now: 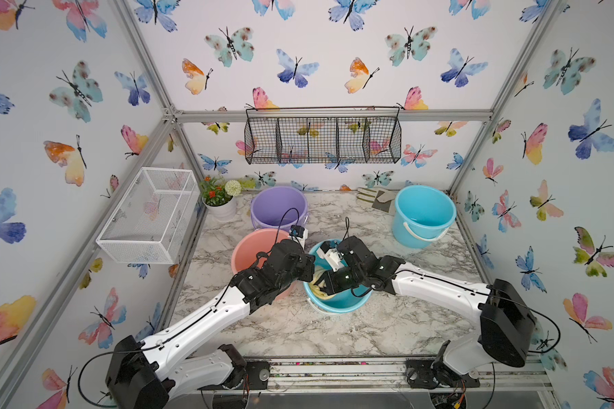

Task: Wipe the inside of the bucket with a cloth
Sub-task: Wipe the dirt from the inside of the bucket.

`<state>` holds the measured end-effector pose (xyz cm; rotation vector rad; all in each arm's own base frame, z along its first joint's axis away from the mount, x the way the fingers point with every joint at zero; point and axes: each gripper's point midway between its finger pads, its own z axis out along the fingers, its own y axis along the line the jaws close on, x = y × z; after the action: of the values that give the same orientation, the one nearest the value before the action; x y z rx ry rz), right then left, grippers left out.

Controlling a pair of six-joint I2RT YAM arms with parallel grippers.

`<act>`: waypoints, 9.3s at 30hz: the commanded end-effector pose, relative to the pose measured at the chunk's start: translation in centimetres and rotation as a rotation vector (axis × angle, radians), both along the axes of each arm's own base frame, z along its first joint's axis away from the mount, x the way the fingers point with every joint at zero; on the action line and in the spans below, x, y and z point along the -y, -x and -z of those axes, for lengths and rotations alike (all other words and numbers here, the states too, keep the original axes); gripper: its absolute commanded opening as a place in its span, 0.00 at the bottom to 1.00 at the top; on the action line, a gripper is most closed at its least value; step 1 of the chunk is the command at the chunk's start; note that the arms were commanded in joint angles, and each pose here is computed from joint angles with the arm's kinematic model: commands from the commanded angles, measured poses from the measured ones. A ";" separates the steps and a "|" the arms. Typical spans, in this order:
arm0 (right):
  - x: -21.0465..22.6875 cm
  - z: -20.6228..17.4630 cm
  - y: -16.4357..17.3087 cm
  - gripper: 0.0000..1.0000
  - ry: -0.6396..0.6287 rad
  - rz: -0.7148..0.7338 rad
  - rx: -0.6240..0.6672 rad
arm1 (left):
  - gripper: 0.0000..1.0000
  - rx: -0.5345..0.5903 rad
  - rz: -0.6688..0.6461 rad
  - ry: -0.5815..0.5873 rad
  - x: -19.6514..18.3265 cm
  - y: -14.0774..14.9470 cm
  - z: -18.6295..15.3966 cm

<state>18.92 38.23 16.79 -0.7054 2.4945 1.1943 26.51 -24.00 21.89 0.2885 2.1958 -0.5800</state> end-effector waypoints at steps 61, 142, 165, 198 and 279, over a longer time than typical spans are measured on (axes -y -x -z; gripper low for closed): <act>-0.3 8.6 -2.1 0.02 0.248 0.021 0.000 | 0.00 0.009 0.018 0.069 1.0 0.0 -1.5; 10.0 -3.8 -11.9 0.02 0.361 0.566 0.775 | 0.00 -0.059 0.089 0.068 3.1 0.0 -0.3; 17.0 7.0 -0.2 0.02 0.890 0.081 0.198 | 0.00 -0.048 0.078 0.053 2.9 -0.4 -0.4; 1.3 -0.6 -6.2 0.02 -0.167 0.285 0.442 | 0.00 -0.064 0.089 0.067 3.1 0.0 0.0; 3.1 7.1 -8.6 0.02 0.133 0.440 0.326 | 0.00 -0.067 0.095 0.065 2.8 0.4 0.2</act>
<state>23.81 35.95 8.59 -0.4784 2.4343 0.8249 26.70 -26.44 20.99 0.3267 2.2486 -0.6792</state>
